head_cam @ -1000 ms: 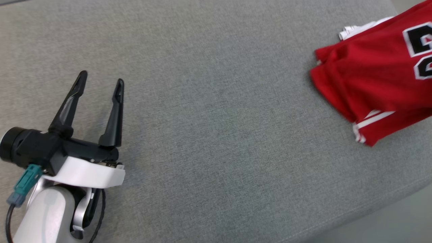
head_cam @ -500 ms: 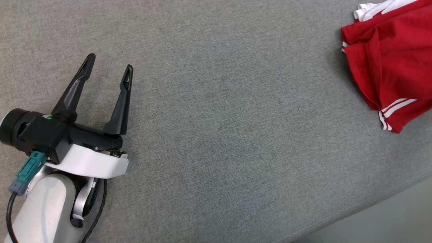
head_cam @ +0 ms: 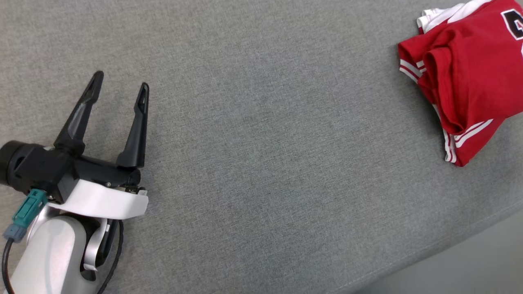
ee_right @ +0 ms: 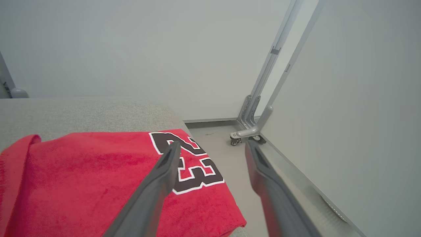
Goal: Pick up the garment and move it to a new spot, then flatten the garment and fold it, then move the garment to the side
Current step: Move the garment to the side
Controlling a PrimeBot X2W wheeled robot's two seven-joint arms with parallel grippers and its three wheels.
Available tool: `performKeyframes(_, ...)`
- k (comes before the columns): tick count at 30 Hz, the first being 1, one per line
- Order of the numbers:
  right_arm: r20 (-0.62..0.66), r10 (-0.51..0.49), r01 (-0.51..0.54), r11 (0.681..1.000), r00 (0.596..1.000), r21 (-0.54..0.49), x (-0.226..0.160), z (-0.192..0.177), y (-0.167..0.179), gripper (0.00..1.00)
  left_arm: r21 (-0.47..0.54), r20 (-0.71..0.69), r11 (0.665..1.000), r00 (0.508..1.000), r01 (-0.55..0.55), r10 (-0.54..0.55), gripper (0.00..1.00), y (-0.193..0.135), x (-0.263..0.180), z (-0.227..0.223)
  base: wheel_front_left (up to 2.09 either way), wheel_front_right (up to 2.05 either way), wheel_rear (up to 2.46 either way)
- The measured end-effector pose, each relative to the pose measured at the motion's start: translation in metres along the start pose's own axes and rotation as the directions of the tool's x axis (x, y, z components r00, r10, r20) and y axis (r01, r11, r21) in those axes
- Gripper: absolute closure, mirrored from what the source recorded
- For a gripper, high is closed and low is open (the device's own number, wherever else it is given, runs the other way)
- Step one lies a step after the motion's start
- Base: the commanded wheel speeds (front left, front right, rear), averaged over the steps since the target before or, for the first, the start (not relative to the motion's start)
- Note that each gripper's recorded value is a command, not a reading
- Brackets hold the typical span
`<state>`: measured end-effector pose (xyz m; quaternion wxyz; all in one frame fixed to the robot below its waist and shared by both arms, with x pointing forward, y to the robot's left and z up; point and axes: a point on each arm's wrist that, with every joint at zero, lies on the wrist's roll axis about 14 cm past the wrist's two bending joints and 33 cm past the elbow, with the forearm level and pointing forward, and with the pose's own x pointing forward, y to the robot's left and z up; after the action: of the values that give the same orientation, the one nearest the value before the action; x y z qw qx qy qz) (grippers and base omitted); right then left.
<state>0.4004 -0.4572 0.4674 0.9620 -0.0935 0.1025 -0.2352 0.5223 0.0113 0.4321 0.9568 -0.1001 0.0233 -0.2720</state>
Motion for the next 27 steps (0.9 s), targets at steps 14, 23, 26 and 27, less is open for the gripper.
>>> performKeyframes(14,0.133,0.146,-0.173,0.96,0.98,0.22,-0.062,0.013,0.096,0.0,-0.011,0.042,0.989,0.988,-0.149,0.149,0.0,0.016,-0.052,0.035,0.0,0.0,0.0)
performKeyframes(23,0.229,0.313,-0.368,0.892,0.922,0.262,-0.084,0.043,0.165,0.0,0.01,0.065,0.958,0.957,-0.285,0.284,0.0,0.039,-0.105,0.055,0.0,0.0,0.0)
performKeyframes(26,0.249,0.356,-0.416,0.871,0.901,0.259,-0.089,0.052,0.181,0.0,0.019,0.074,0.945,0.943,-0.327,0.325,0.0,0.046,-0.122,0.061,0.0,0.0,0.0)
performKeyframes(27,0.259,0.369,-0.432,0.866,0.893,0.253,-0.091,0.056,0.186,0.0,0.022,0.081,0.94,0.938,-0.34,0.338,0.0,0.048,-0.126,0.064,0.0,0.0,0.0)
